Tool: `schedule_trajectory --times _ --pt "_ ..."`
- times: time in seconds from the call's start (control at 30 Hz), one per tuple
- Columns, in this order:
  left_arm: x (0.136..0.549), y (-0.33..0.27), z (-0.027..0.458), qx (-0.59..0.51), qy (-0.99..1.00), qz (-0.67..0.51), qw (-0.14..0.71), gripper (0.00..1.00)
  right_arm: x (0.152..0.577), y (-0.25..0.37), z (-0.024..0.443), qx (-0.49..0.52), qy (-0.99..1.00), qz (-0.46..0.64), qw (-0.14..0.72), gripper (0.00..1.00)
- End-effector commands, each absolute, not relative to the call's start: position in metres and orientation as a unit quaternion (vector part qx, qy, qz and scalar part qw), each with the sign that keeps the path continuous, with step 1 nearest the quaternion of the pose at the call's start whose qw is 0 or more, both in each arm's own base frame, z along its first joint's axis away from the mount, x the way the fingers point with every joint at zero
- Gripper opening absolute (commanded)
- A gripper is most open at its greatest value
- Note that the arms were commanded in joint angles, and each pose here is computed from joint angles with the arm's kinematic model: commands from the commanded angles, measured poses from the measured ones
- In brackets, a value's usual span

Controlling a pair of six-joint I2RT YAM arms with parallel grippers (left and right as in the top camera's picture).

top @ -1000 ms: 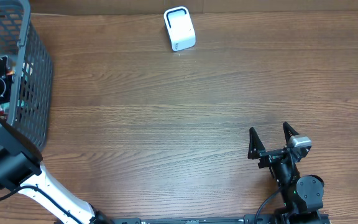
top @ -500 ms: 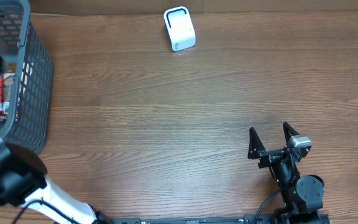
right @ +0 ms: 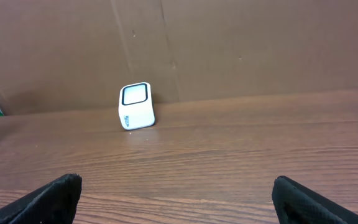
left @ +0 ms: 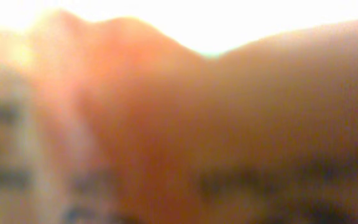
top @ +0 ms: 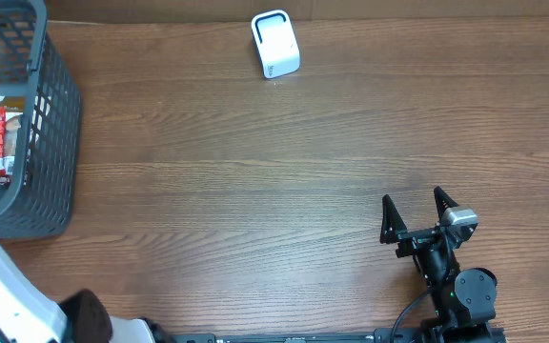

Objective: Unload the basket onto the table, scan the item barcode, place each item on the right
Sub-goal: 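Lift the grasped packages out and carry them toward the table center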

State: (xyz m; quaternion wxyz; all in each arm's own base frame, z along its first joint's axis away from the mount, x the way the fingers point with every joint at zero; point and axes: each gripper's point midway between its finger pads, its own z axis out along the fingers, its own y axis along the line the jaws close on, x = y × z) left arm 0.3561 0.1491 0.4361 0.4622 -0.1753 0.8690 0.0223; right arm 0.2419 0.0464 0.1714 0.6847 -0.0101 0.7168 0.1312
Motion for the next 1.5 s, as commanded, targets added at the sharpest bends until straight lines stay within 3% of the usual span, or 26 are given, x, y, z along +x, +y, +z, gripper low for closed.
schedule_trajectory --times 0.0,0.6,0.93,1.47 --pt "0.349 0.1 0.454 -0.146 0.866 -0.015 0.478 0.44 0.242 0.045 0.17 -0.01 0.715 0.126 0.687 1.0" --pt "0.341 -0.126 0.375 -0.006 0.945 -0.083 0.316 0.42 0.242 0.045 0.17 -0.01 0.715 0.126 0.687 1.0" --pt "0.338 -0.245 0.288 0.005 0.975 -0.066 0.214 0.36 0.242 0.045 0.17 -0.01 0.715 0.126 0.687 1.0" --pt "0.33 -0.36 0.151 0.01 0.99 -0.038 0.133 0.33 0.242 0.045 0.17 -0.01 0.715 0.126 0.687 1.0"
